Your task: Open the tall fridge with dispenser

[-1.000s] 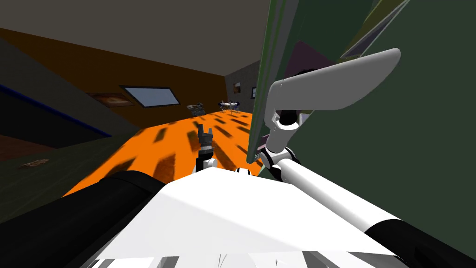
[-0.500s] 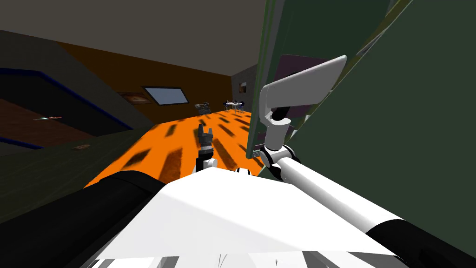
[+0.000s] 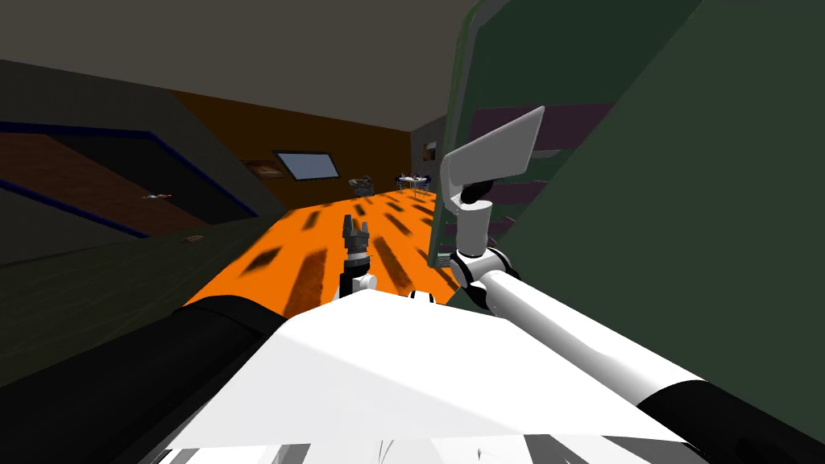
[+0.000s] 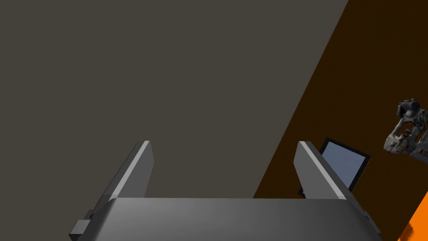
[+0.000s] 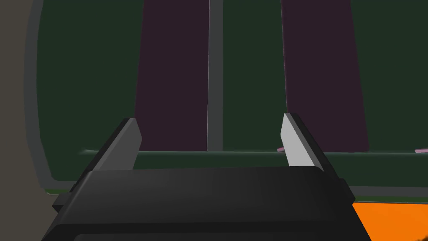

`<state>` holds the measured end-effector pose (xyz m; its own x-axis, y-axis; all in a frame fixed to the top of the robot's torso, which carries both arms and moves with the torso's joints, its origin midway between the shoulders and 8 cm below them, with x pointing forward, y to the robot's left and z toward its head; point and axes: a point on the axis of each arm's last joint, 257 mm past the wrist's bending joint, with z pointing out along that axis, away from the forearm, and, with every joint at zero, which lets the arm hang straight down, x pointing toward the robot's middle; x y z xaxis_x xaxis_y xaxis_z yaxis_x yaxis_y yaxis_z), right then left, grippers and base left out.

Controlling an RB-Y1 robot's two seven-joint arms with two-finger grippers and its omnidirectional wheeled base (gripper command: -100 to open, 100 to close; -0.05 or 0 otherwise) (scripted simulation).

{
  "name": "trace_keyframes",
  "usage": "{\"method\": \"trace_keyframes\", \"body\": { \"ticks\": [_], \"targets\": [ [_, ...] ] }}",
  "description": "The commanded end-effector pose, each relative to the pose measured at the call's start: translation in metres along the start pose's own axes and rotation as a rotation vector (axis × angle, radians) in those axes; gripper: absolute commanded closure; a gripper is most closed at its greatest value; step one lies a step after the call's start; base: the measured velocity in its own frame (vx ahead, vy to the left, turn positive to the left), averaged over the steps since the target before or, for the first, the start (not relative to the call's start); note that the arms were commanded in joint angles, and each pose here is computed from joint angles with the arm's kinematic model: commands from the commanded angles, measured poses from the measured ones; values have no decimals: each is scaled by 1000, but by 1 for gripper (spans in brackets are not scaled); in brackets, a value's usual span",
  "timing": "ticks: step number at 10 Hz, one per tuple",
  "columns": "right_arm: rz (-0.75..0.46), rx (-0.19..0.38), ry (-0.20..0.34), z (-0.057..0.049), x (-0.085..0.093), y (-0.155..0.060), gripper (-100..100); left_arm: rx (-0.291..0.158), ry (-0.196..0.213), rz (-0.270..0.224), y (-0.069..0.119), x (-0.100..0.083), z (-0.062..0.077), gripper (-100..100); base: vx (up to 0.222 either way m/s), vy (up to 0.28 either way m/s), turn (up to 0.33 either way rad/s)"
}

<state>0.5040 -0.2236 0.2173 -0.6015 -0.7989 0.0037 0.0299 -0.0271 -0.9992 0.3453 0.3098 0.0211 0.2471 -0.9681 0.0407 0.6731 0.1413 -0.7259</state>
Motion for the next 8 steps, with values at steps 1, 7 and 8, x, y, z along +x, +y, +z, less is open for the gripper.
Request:
{"method": "trace_keyframes", "body": {
  "ticks": [1, 7, 8],
  "targets": [
    [-13, 8, 37, 6, -4, 0, -100, 0, 0, 0, 0, 0, 0, 0, -57, -56, 127],
    [-6, -2, 6, 1, -1, 1, 100, 0, 0, 0, 0, 0, 0, 0, 18, 25, -71],
    [-16, -19, -22, 0, -2, 7, 100, 0, 0, 0, 0, 0, 0, 0, 84, 75, -173]
  ]
}}
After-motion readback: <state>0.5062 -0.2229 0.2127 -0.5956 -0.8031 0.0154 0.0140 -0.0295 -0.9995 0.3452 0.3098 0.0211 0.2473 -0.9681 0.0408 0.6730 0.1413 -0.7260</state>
